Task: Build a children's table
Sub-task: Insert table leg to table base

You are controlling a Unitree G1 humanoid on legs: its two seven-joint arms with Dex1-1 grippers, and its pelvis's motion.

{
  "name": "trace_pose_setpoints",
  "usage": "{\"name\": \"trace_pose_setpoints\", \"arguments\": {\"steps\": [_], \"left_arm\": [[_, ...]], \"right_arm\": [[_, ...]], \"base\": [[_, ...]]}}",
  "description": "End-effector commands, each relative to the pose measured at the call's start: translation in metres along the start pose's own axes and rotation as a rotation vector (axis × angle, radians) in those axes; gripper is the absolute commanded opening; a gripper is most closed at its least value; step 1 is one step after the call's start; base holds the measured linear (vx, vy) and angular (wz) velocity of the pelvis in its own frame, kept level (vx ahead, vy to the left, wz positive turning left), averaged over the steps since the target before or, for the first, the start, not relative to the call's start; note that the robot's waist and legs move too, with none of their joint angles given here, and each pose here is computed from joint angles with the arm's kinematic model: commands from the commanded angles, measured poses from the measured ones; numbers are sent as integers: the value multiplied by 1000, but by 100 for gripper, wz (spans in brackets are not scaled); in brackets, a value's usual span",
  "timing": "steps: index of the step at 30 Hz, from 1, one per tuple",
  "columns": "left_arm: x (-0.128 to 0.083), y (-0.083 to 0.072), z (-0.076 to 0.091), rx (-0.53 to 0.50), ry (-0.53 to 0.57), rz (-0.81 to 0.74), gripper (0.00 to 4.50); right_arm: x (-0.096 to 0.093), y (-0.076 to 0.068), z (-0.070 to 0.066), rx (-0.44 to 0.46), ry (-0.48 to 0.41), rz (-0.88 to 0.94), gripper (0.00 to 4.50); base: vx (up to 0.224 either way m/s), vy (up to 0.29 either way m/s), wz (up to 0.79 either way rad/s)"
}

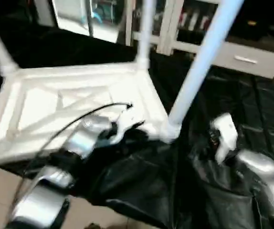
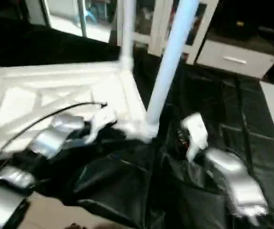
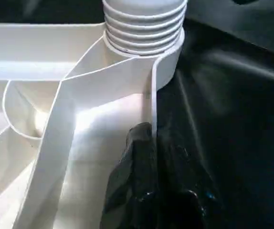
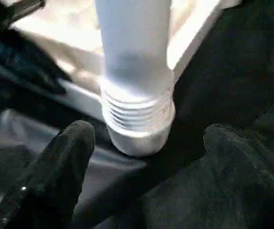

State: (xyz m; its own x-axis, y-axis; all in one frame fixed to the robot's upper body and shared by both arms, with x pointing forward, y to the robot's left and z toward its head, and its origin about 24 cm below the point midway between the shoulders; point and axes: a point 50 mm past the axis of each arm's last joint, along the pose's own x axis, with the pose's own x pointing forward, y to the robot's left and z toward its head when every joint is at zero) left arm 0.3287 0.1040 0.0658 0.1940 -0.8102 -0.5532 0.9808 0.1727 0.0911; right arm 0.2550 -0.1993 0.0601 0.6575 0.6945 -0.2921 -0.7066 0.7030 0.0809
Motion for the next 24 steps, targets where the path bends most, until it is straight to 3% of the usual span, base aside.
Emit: {"name": "trace_pose_setpoints", "arguments": {"steps": [1, 7, 10, 19, 24], "left_arm": [[10, -24, -19, -24, 64, -188, 0], [-3, -31, -26, 25, 93, -272, 0], [-8, -35, -24, 61, 111, -318, 0], [-5, -36, -19, 90, 109, -328, 0], [-6, -36, -19, 99, 112, -325, 0]], "right_arm": [[-10, 5, 9, -33, 0, 117, 433], [-13, 6, 15, -100, 39, 224, 448], [-3, 15, 20, -164, 56, 352, 448], [21, 19, 15, -192, 77, 419, 448], [26, 18, 14, -202, 90, 440, 448]], "base": [[0, 0, 0], [0, 0, 0], [0, 0, 0], [0, 0, 0], [0, 0, 0]]}}
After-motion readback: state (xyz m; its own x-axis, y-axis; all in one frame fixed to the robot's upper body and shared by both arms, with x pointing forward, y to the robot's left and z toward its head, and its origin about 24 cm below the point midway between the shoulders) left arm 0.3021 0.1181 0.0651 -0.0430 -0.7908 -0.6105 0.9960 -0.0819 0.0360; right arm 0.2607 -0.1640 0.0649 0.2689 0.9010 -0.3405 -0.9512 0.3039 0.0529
